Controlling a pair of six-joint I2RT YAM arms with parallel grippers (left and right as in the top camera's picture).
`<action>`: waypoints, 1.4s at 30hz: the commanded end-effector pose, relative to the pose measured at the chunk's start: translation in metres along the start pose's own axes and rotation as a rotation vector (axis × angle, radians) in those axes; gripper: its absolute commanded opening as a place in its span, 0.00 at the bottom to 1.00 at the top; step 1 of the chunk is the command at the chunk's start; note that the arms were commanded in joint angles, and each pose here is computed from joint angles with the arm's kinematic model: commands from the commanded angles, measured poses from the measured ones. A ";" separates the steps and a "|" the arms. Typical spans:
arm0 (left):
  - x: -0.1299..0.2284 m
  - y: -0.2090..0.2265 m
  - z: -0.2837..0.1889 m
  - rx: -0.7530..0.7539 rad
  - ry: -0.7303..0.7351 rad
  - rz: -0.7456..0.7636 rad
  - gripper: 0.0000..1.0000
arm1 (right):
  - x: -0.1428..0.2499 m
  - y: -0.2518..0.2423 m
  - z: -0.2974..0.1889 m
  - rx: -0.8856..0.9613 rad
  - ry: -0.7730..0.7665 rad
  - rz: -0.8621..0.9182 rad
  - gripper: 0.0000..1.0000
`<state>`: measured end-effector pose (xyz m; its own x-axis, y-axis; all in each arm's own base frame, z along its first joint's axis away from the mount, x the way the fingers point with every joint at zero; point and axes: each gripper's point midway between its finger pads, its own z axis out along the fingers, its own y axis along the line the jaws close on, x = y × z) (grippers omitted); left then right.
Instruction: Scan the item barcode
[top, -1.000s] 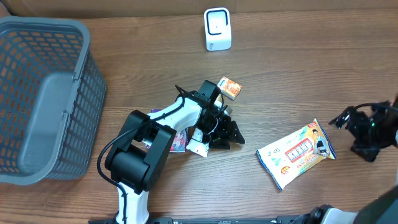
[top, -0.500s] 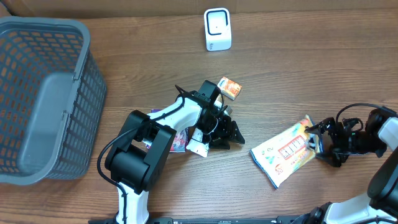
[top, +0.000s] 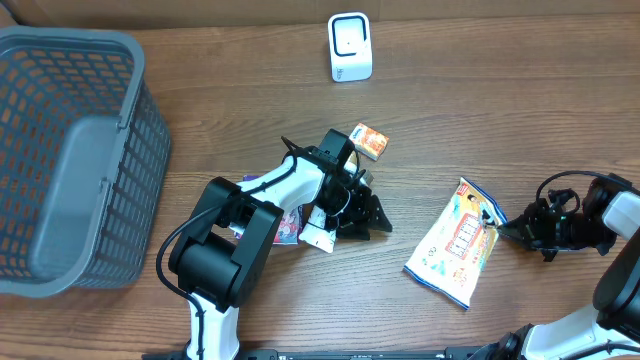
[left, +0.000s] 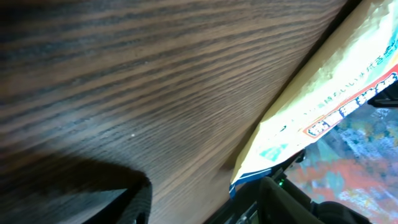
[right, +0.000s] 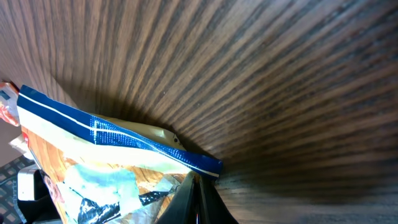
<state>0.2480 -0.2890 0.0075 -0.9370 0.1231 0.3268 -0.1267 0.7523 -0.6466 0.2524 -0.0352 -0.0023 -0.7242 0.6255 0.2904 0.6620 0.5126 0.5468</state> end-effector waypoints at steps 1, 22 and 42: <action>0.011 0.071 0.025 -0.202 0.032 -0.144 0.49 | 0.013 -0.006 0.004 0.016 0.055 0.018 0.39; -0.008 0.068 0.001 -0.214 -0.061 -0.101 0.47 | 0.059 0.015 -0.053 0.285 -0.181 -0.099 1.00; -0.002 0.074 -0.003 -0.254 -0.048 -0.090 0.53 | 0.095 0.036 0.035 0.298 -0.160 -0.080 0.60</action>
<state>0.2515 -0.2742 0.0090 -0.9442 0.0966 0.3149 -0.1246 0.7802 -0.6130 0.2133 0.0644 0.0222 -0.7866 0.6073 0.1116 0.6074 0.7286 0.3165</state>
